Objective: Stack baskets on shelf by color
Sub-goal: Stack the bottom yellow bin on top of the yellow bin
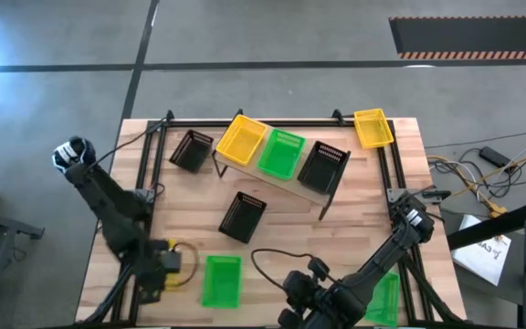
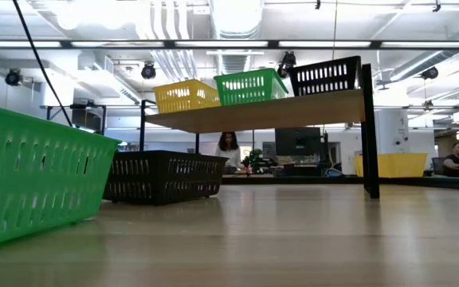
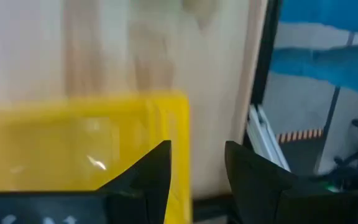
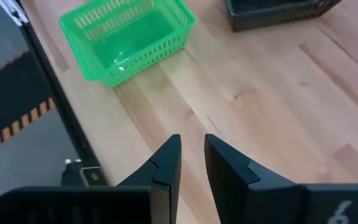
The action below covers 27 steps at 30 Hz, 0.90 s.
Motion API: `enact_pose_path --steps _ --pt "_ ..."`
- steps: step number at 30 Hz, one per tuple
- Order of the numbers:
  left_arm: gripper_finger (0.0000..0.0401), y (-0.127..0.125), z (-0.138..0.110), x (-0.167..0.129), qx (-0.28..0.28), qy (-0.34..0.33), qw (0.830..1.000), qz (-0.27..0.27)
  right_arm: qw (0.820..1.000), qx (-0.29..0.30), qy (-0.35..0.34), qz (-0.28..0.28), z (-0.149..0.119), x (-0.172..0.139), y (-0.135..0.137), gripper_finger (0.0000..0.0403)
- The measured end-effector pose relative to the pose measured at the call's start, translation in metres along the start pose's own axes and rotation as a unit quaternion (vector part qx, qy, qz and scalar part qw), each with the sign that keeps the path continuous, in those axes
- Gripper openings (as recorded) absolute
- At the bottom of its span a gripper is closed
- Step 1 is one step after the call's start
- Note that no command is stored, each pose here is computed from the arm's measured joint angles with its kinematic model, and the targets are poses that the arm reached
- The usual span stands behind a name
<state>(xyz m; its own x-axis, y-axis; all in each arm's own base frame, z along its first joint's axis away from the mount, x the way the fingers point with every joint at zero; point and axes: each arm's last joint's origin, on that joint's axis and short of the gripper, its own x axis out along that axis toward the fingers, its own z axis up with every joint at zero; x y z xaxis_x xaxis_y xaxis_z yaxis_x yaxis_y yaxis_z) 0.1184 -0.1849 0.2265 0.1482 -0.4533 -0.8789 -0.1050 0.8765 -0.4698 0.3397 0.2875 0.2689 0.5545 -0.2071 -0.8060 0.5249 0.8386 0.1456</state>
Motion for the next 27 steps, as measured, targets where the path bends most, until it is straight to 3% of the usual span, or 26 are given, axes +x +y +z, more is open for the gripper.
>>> enact_pose_path --steps 7,20,23,27 --pt "0.0134 -0.011 -0.039 0.009 -0.002 -0.069 0.997 0.035 0.999 -0.022 -0.009 -0.023 0.014 0.009 -0.007 0.0063" --pt "0.0129 -0.008 -0.045 0.061 0.021 -0.056 0.988 0.143 0.999 -0.009 -0.015 -0.027 0.027 0.016 -0.012 0.0058" --pt "0.0103 -0.006 -0.045 0.069 0.022 -0.047 0.986 0.159 1.000 -0.002 -0.015 -0.027 0.027 0.016 -0.012 0.0059" --pt "0.0035 -0.006 -0.045 0.072 0.021 -0.041 0.985 0.164 1.000 0.007 -0.015 -0.027 0.027 0.016 -0.012 0.0059"
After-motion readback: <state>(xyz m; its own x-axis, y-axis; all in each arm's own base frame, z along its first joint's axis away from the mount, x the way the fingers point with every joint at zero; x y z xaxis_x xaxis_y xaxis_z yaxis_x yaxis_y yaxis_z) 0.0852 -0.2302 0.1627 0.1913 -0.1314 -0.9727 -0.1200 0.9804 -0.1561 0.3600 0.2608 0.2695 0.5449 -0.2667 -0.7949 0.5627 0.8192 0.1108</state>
